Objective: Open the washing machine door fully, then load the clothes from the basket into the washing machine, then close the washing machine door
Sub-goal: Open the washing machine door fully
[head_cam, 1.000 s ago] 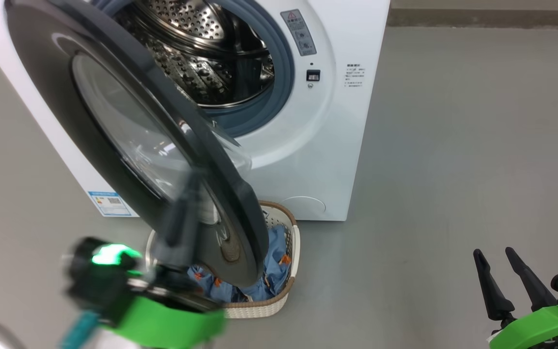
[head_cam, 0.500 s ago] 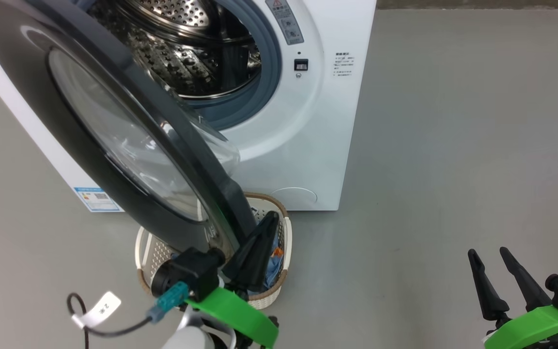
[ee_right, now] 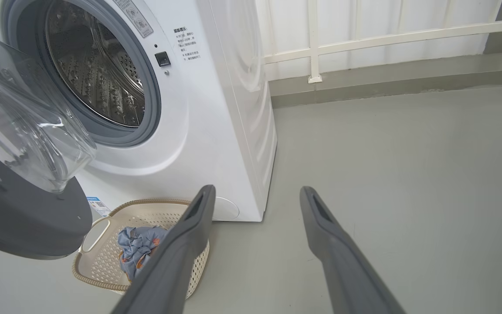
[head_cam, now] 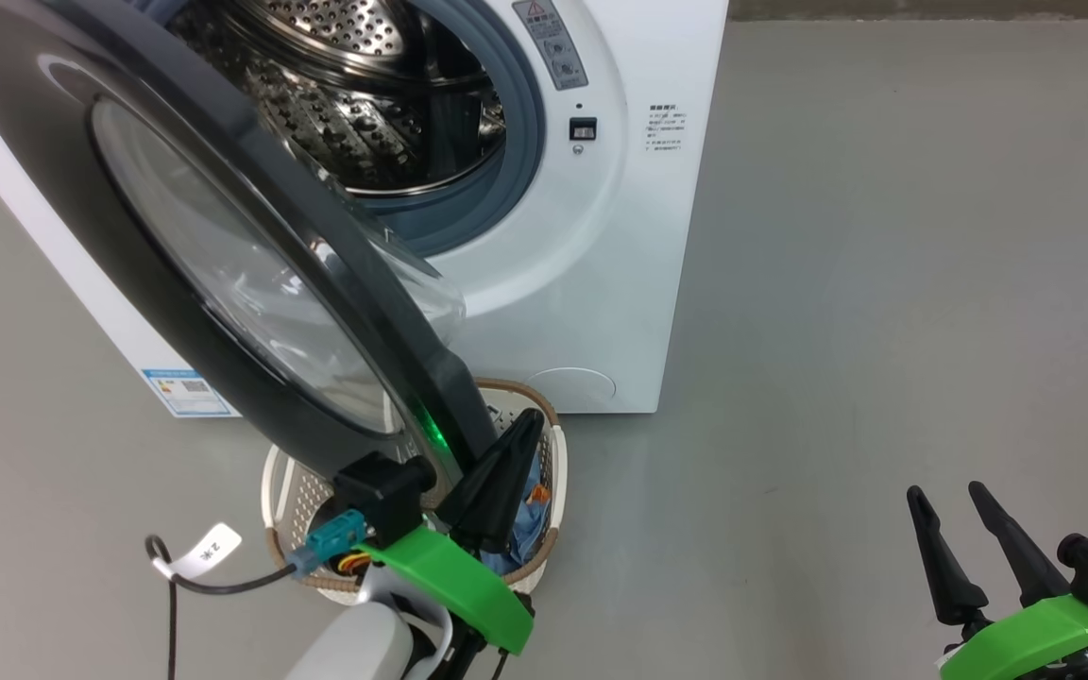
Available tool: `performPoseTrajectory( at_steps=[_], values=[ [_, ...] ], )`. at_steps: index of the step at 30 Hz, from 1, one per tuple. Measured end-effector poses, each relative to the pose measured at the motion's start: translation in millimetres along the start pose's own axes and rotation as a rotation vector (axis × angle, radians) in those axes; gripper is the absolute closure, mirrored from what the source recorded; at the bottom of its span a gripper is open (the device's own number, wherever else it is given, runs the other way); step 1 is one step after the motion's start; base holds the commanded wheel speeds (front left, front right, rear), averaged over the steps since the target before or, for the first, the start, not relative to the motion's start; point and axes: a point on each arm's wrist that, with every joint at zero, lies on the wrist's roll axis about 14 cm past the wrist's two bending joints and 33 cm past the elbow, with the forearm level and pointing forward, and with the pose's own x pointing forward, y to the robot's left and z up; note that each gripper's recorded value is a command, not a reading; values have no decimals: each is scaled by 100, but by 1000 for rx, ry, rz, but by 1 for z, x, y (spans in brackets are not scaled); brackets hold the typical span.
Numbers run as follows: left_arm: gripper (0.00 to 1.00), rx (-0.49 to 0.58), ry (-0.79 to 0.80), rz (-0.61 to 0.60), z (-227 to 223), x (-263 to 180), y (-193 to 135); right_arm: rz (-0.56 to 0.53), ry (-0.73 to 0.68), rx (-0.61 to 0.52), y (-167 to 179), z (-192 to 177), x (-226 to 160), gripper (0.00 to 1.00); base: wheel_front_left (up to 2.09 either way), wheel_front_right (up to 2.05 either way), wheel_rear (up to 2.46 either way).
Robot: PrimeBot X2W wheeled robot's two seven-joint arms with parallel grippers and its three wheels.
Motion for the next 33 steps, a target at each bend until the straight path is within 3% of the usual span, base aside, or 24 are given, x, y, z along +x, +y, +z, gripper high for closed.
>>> performPoseTrajectory(
  at_steps=[33],
  values=[
    [100,-40,-12,91,-2,-20,16,64,-10,-6,21,4,13,0,0,0,0]
  ],
)
